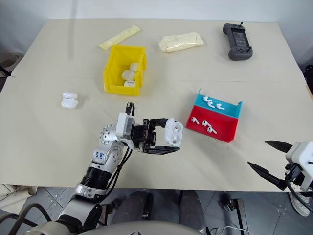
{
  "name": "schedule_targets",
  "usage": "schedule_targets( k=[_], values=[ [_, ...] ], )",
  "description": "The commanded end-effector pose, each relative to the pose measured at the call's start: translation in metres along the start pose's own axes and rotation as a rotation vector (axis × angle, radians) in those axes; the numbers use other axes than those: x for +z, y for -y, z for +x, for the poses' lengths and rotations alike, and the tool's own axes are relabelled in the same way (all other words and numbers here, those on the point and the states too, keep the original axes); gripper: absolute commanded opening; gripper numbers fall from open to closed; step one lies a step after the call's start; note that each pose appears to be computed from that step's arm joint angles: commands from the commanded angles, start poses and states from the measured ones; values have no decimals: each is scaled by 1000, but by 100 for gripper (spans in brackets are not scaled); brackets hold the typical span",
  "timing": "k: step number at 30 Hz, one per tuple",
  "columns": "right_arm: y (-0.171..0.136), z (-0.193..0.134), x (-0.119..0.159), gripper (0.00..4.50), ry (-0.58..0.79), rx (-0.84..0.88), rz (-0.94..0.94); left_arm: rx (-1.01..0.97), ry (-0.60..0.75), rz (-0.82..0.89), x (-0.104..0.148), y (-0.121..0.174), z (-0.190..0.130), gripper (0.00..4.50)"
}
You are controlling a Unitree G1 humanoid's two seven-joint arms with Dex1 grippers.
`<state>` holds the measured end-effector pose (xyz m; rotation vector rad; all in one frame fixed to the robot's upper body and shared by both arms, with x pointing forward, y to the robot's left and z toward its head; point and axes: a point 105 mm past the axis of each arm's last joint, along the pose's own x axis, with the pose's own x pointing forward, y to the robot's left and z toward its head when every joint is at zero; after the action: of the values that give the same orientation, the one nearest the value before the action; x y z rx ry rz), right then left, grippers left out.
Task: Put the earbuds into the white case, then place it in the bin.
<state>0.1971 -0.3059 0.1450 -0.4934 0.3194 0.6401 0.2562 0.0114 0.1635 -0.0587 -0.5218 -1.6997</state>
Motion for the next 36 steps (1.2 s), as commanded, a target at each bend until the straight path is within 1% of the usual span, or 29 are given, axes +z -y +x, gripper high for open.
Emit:
schedule_targets(
  k=[1, 2, 4, 8, 10, 12, 15, 18, 22, 24, 28, 29, 30, 34, 36],
  values=[
    [0, 11, 30, 450, 3, 58, -50, 18, 28, 21, 8, -5, 1, 277],
    [2, 19, 35, 450, -64, 69, -31, 28, 19, 28, 8, -6, 0, 277],
    [-1, 39, 53, 450, -131, 128, 2, 54, -2, 36, 7, -7, -6, 277],
    [-14, 70, 82, 450, -177, 236, 61, 76, -27, 34, 7, -4, -13, 277],
    [-19, 82, 89, 450, -220, 257, 61, 81, -34, 33, 7, -2, -15, 277],
    [-20, 92, 87, 450, -298, 253, 47, 83, -39, 34, 7, -1, -16, 277],
    [-18, 109, 85, 450, -360, 231, 39, 94, -43, 45, 8, -3, -16, 277],
    [-13, 120, 81, 450, -417, 202, 15, 105, -43, 53, 9, -4, -16, 277],
    [-16, 124, 80, 450, -462, 219, 22, 109, -42, 52, 9, -2, -15, 277],
    [-15, 127, 77, 450, -491, 210, -21, 106, -44, 48, 7, 1, -15, 277],
    [-11, 134, 78, 450, -493, 191, -35, 103, -39, 44, 7, 2, -12, 277],
    [-11, 135, 78, 410, -494, 190, -42, 102, -37, 43, 7, 2, -11, 277],
    [-10, 135, 78, 390, -495, 187, -46, 101, -37, 42, 7, 3, -11, 277],
    [-7, 139, 77, 262, -501, 173, -77, 94, -39, 38, 6, 3, -10, 277],
    [-6, 141, 78, 262, -503, 167, -100, 94, -39, 38, 6, 3, -10, 277]
  ],
)
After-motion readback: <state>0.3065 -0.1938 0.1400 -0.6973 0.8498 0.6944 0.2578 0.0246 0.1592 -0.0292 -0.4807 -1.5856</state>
